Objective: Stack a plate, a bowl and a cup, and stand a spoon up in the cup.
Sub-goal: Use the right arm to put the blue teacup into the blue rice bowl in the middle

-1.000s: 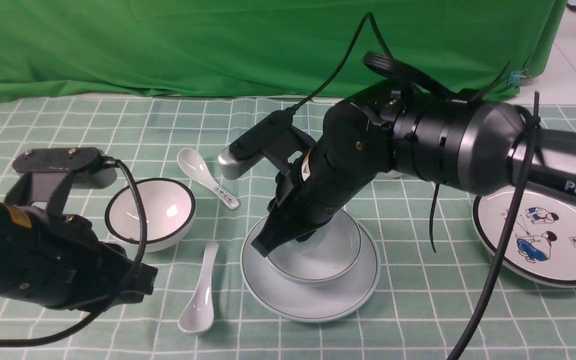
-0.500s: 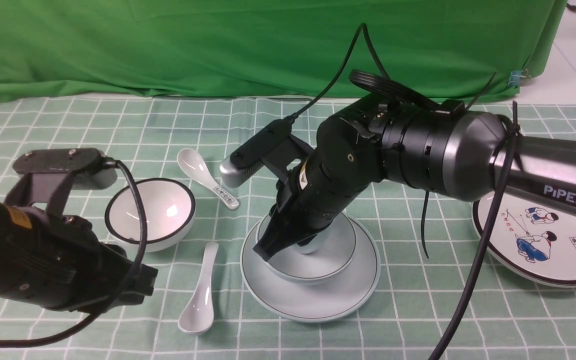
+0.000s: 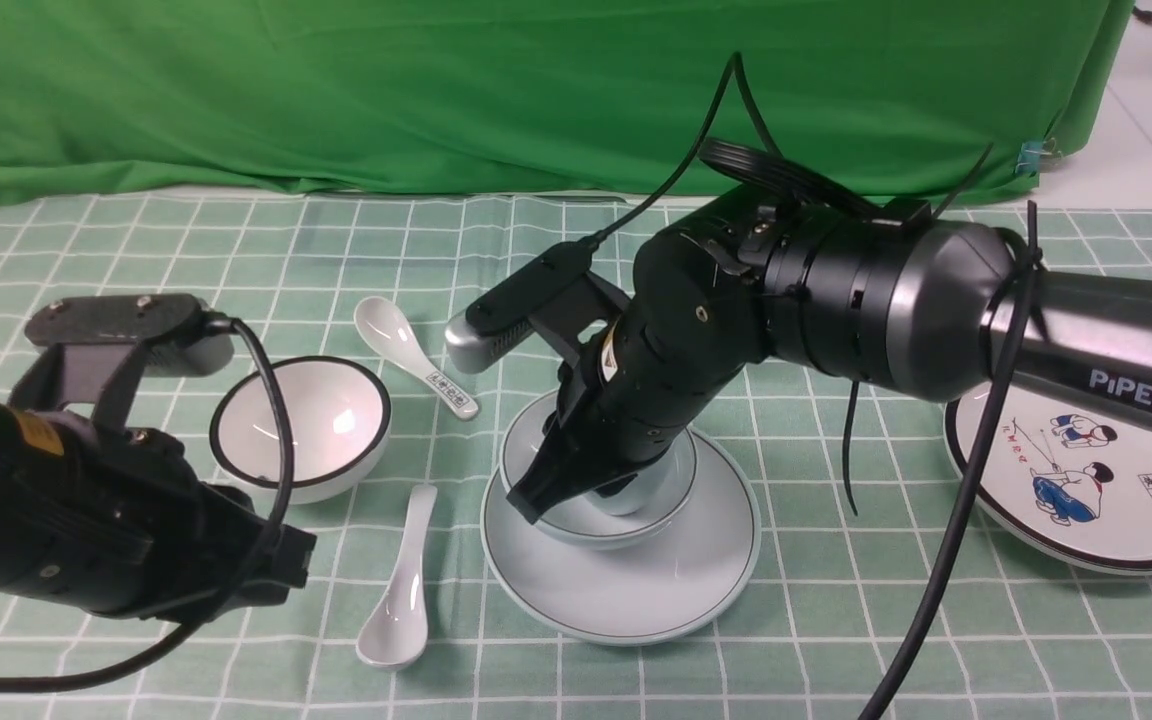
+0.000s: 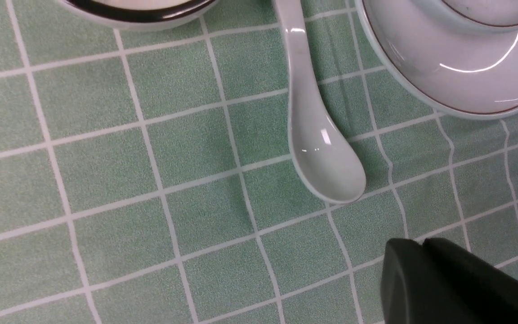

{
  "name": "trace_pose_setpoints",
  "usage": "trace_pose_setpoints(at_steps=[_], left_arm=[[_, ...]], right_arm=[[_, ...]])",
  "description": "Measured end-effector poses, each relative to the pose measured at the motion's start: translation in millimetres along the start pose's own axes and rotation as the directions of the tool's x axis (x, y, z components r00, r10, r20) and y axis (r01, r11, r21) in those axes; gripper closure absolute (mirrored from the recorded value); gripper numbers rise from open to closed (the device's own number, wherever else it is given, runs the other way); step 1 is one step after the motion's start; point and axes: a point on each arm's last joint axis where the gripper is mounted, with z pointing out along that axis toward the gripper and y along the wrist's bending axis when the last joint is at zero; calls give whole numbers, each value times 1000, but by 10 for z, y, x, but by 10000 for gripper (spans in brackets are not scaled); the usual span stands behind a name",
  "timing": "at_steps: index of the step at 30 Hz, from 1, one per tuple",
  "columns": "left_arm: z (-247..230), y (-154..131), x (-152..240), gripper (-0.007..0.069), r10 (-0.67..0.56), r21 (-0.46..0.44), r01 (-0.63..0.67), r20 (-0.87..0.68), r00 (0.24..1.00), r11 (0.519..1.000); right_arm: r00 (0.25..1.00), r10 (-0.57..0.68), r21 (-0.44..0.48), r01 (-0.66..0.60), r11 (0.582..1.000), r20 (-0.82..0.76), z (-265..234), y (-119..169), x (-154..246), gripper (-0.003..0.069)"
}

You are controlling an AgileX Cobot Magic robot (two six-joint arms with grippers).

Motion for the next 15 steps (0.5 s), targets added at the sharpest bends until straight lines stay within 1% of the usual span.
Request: trace_pose_setpoints(at_steps=[5,6,7,8,10,11,13,15], left_arm=[[0,2,-1,617,1,-3,-1,2,1000,1000],[0,3,-3,617,1,-3,-1,4,1000,1000],[0,3,-4,617,1,-3,-1,5,1000,1000],[0,3,-5,617,0,-3,0,5,1000,1000],[0,3,-5,617,0,-3,0,5,1000,1000],[0,3,-5,617,0,-3,0,6,1000,1000],[0,3,-6,617,0,-3,0,7,1000,1000],[0,3,-11,617,0,-4,0,12,1000,1000]], right_arm=[[1000,3,-1,-3,1000,-1,0,1,1,527],[1000,9,-1,-9,1000,-4,0,1,4,498],[1000,14,-2,-14,1000,-7,0,2,6,486],[1000,28,-2,-28,1000,-8,0,2,8,450],[999,39,-2,-39,999,-9,0,2,8,420],[999,52,-2,-53,999,-13,0,2,12,365],[998,58,-2,-58,998,-18,-10,2,16,317],[998,66,-1,-67,998,-20,-54,3,17,221]])
